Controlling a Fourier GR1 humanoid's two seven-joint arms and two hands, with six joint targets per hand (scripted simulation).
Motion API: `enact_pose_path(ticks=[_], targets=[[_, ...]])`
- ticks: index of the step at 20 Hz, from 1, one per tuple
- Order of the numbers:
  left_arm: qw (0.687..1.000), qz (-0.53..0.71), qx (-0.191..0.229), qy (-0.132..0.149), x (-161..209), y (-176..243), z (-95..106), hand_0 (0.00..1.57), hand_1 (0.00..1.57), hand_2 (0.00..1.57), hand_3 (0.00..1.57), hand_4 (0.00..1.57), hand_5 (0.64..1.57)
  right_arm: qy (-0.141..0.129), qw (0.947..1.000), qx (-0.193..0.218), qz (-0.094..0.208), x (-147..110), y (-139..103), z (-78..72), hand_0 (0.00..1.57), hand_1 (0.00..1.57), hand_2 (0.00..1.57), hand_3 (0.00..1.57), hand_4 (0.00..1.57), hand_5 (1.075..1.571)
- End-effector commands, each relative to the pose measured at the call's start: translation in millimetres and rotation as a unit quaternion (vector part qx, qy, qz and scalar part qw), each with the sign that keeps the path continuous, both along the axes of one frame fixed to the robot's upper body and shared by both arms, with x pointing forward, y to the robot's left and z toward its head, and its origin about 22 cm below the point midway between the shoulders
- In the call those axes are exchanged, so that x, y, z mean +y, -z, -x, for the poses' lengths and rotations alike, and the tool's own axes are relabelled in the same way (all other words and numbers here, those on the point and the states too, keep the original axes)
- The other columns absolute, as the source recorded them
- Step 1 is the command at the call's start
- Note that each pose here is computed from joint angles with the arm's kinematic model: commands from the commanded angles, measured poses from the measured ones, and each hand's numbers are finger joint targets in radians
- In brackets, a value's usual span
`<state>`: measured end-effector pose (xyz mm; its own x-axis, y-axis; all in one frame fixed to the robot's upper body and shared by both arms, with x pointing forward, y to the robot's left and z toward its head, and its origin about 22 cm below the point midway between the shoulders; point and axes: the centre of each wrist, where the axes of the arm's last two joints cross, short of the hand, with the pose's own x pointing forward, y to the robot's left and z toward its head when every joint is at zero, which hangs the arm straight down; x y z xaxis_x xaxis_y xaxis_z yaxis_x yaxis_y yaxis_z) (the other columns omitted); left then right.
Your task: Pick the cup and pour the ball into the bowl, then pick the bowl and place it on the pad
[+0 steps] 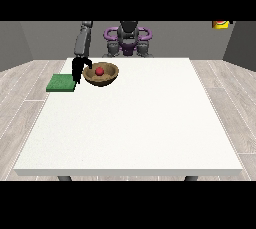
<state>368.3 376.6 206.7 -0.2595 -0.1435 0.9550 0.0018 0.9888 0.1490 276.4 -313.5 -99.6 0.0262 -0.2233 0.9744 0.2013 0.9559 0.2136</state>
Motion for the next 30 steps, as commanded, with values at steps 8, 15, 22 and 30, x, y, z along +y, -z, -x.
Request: enact_pose_path(ticks=[8,15,22,30], targets=[[0.999,-0.006,-0.053,0.002,15,-56,11,0.00,0.00,0.00,0.00,1.02,1.538,-0.002,0.9990,-0.045,0.003,2,-6,-16.5,0.00,0.00,0.00,0.00,0.46,1.547],[0.999,-0.002,-0.036,0.022,29,-26,19,0.00,0.00,0.00,0.00,1.02,1.540,0.020,0.9994,-0.024,-0.016,26,-3,-19.2,0.00,0.00,0.00,0.00,0.48,1.547],[0.996,0.008,-0.077,0.032,27,-57,23,0.00,0.00,0.00,0.00,1.03,1.529,0.105,0.9831,0.112,0.100,-27,28,38.9,1.57,1.57,1.57,1.57,0.94,1.471],[0.998,0.008,-0.054,0.023,32,-52,22,0.00,0.00,0.00,0.00,1.17,1.531,0.144,0.9677,0.112,0.174,-52,-7,22.0,1.57,1.57,1.57,1.24,1.00,1.546]])
